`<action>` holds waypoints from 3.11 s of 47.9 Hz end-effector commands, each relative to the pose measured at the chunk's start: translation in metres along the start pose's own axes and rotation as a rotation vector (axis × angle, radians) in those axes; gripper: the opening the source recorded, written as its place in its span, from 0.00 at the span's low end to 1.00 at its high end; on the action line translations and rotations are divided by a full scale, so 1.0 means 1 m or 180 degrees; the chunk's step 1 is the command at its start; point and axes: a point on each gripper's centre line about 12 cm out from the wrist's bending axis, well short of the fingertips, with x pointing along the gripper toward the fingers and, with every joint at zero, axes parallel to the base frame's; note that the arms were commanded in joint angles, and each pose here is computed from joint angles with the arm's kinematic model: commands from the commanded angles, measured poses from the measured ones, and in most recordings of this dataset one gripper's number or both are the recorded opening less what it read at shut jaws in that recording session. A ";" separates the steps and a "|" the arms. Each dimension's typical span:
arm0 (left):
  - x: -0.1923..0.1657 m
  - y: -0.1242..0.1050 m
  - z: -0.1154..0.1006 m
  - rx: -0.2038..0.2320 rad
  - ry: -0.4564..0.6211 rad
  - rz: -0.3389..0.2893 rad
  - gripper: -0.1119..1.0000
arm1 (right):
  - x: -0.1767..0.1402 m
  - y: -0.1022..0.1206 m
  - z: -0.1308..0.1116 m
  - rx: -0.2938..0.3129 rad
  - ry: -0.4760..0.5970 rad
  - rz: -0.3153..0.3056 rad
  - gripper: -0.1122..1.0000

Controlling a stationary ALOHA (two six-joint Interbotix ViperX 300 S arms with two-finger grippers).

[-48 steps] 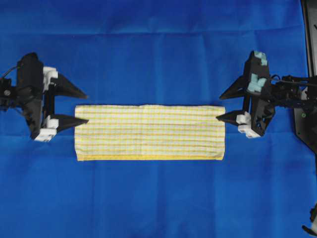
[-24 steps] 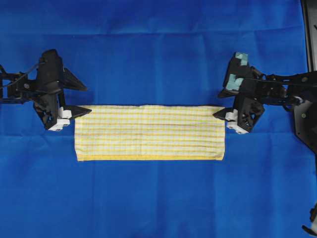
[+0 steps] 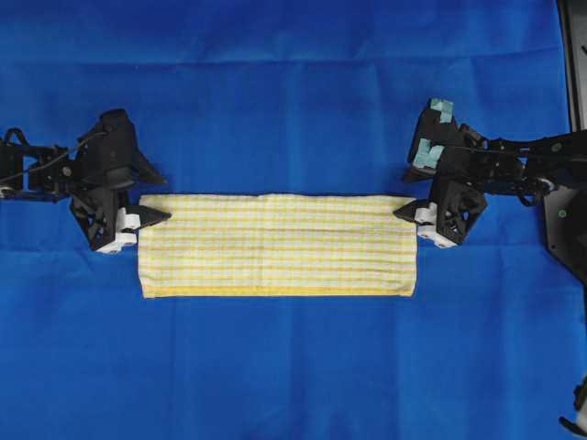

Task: Fold the yellow towel.
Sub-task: 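Grasp the left and right ends of the folded strip with both grippers, then lift the strip and rotate it to lie vertically on the table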

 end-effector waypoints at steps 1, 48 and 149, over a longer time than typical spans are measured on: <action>0.001 -0.002 0.005 -0.0003 0.0060 -0.0002 0.58 | -0.001 0.003 0.008 -0.0017 -0.0080 0.0022 0.70; -0.067 -0.015 0.070 0.0035 -0.0119 -0.0093 0.12 | -0.074 0.003 0.045 -0.0040 -0.0694 0.0223 0.12; 0.019 -0.174 0.225 0.0812 -0.1051 -0.0873 0.12 | -0.048 -0.091 0.205 0.0045 -0.1311 -0.0678 0.12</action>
